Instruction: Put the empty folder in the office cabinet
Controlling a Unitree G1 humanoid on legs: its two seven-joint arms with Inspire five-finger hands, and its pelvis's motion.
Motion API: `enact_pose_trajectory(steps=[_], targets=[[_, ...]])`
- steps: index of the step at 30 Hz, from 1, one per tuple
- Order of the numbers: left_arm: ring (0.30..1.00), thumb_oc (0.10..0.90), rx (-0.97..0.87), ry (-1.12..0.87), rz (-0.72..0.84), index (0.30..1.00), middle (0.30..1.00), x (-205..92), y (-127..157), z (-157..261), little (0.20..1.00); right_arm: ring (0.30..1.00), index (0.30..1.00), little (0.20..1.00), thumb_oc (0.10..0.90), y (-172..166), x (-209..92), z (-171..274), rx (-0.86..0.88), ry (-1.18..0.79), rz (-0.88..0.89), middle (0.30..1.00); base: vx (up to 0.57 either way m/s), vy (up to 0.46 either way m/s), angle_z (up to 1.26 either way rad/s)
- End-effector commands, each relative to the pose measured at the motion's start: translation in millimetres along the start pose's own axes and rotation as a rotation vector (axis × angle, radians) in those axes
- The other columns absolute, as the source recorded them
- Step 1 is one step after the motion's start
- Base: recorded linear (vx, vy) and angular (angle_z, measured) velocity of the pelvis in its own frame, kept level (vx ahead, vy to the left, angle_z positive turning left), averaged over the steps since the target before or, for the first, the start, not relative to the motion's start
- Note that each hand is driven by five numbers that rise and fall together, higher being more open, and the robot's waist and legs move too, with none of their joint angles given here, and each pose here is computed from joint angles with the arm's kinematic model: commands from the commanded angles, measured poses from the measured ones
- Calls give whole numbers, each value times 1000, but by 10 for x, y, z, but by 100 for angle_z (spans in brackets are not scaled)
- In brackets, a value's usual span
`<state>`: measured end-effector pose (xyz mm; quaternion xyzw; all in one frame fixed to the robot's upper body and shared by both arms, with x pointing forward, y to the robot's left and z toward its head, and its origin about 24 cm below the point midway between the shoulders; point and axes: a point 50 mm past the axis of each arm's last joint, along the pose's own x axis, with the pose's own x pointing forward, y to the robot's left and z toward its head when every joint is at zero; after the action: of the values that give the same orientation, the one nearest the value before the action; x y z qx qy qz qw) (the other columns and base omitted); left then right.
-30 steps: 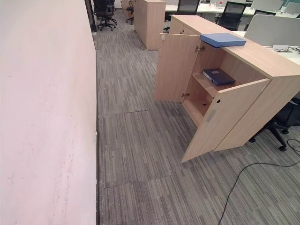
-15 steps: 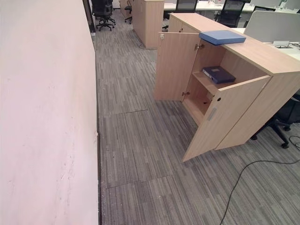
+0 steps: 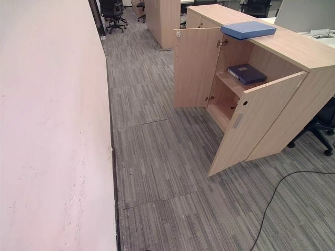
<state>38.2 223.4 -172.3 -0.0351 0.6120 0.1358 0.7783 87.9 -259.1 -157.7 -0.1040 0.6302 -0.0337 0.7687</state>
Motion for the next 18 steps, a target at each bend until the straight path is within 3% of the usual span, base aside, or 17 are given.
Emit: enact_pose_trajectory(steps=[1,13,18], targets=[[900,800,-10,-21,22,900,900,11,101,124,900,900,900,900,800,-138,-16,47,-86,20,-47,900,-7,-104,9],[900,800,-83,33,76,900,900,-17,217,-62,900,900,900,900,800,-71,-12,259,-94,-69,-30,900,121,1,-2],[900,800,-109,45,105,900,900,-29,263,-116,900,900,900,900,800,83,7,109,-115,-35,17,900,256,131,-44]])
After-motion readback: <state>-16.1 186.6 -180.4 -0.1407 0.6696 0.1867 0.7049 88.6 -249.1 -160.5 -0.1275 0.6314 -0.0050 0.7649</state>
